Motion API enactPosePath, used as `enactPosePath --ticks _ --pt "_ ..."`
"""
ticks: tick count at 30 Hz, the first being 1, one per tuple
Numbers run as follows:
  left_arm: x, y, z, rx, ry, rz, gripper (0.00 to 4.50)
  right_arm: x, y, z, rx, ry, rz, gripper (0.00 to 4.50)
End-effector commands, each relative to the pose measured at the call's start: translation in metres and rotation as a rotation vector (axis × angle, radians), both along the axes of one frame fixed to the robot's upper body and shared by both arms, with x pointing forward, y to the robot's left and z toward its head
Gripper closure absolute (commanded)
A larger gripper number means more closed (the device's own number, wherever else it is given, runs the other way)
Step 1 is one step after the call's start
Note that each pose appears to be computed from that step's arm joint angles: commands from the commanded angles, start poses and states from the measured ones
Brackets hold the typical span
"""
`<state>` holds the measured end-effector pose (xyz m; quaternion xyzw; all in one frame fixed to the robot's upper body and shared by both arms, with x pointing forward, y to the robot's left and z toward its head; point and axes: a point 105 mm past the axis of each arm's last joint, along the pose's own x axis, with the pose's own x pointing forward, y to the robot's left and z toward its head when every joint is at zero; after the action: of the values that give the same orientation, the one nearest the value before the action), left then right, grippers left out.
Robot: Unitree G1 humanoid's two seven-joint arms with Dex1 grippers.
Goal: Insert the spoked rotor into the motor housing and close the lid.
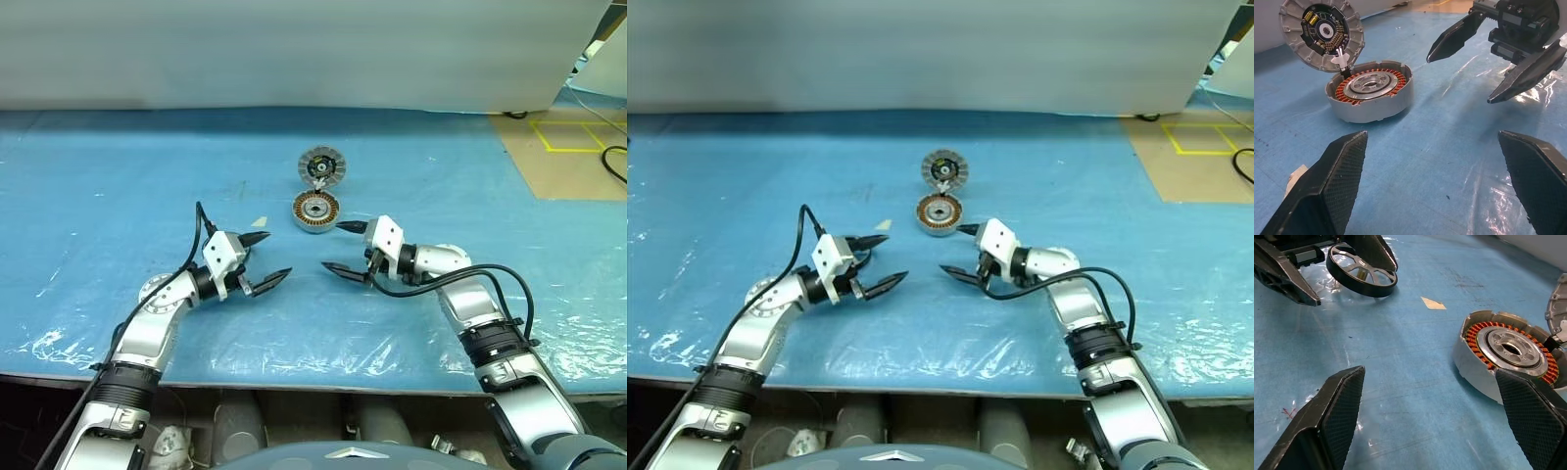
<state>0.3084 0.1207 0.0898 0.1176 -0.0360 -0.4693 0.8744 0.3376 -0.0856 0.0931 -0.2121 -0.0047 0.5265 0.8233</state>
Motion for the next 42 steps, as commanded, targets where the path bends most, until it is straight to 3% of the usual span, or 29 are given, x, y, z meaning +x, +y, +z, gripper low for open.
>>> enactPosePath --ticks 1,11,18,31,35,40,42 --pt "-0.001 -0.002 0.008 -0.011 -0.034 -0.004 0.02 0.008 0.003 0.029 0.035 -0.087 -0.008 0.00" --pt "0.000 -0.008 0.007 -0.018 -0.027 -0.010 0.02 0.034 0.016 0.041 -0.121 -0.130 0.040 0.00" --pt "-0.003 -0.009 0.003 -0.023 -0.019 0.001 0.02 0.046 0.022 0.024 -0.290 -0.145 0.090 0.00" --pt "-0.001 -0.009 0.004 -0.021 -0.017 0.010 0.02 0.060 0.034 0.015 -0.352 -0.195 0.086 0.00" --pt "-0.002 -0.009 0.004 -0.022 -0.016 0.013 0.00 0.062 0.034 0.015 -0.354 -0.201 0.084 0.90" --pt "-0.001 -0.010 0.004 -0.023 -0.015 0.009 0.00 0.064 0.034 0.017 -0.349 -0.221 0.067 2.67" --pt "-0.001 -0.011 0.004 -0.023 -0.015 0.007 0.00 0.066 0.033 0.019 -0.345 -0.234 0.056 2.75"
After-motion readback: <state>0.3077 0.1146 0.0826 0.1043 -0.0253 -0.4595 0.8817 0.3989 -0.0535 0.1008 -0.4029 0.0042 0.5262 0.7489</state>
